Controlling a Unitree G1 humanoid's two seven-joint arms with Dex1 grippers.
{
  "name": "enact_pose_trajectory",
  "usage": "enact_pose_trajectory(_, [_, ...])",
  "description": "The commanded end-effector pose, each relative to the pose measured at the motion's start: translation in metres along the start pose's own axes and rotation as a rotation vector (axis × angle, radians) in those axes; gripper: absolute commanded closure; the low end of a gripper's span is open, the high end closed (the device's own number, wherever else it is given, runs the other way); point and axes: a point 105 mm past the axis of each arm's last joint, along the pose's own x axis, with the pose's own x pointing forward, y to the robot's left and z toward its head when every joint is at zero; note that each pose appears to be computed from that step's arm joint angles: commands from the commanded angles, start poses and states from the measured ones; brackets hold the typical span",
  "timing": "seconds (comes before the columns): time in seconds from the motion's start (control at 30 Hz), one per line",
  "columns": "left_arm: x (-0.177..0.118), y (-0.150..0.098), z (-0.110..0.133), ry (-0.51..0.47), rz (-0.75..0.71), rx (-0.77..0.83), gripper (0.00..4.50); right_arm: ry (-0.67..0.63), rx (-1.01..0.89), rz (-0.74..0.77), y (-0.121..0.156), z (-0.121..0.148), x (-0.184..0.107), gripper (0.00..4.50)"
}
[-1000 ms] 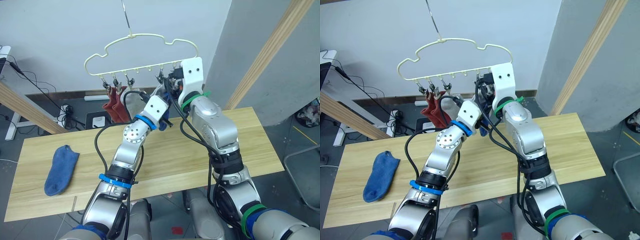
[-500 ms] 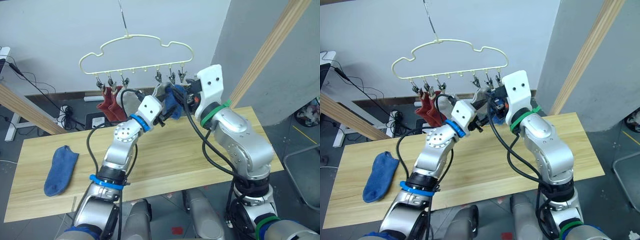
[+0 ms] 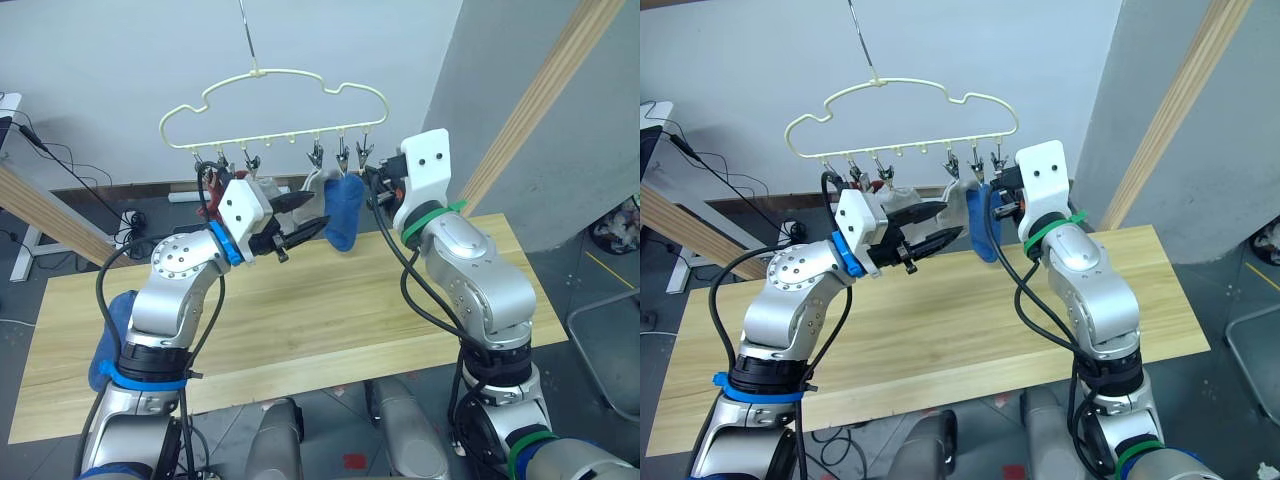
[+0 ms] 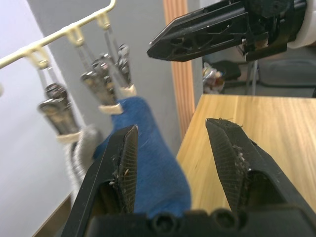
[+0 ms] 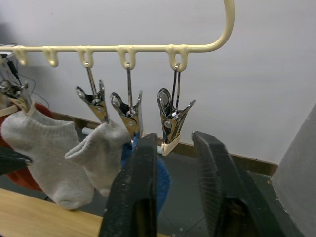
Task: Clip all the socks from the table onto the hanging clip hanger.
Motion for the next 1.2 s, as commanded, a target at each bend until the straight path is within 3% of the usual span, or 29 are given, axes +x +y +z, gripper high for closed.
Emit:
enact_pose_trajectory(0.03, [-0.003, 0.004, 0.014, -0.034, 0.012, 0.043, 2.08, -0.047, -0.005, -0.045, -0.006, 0.012, 0.006, 3.28])
enact_pose_trajectory(0.23, [-0.003, 0.006, 0.014, -0.027, 0.017, 0.064, 2.08, -0.04, 0.015, -0.075, -0.011, 0.011, 0.017, 3.28])
enact_pose_trajectory(0.33, [-0.003, 0.008, 0.013, -0.023, 0.026, 0.068, 2.08, -0.042, 0.019, -0.079, -0.012, 0.011, 0.02, 2.71])
enact_pose_trajectory(0.4, [-0.002, 0.008, 0.012, -0.021, 0.027, 0.072, 2.08, -0.035, 0.018, -0.084, -0.012, 0.01, 0.022, 2.07])
enact_pose_trajectory(1.2, [0.003, 0.005, 0.009, -0.018, 0.02, 0.086, 2.08, -0.075, 0.13, -0.146, 0.005, 0.02, 0.041, 2.07])
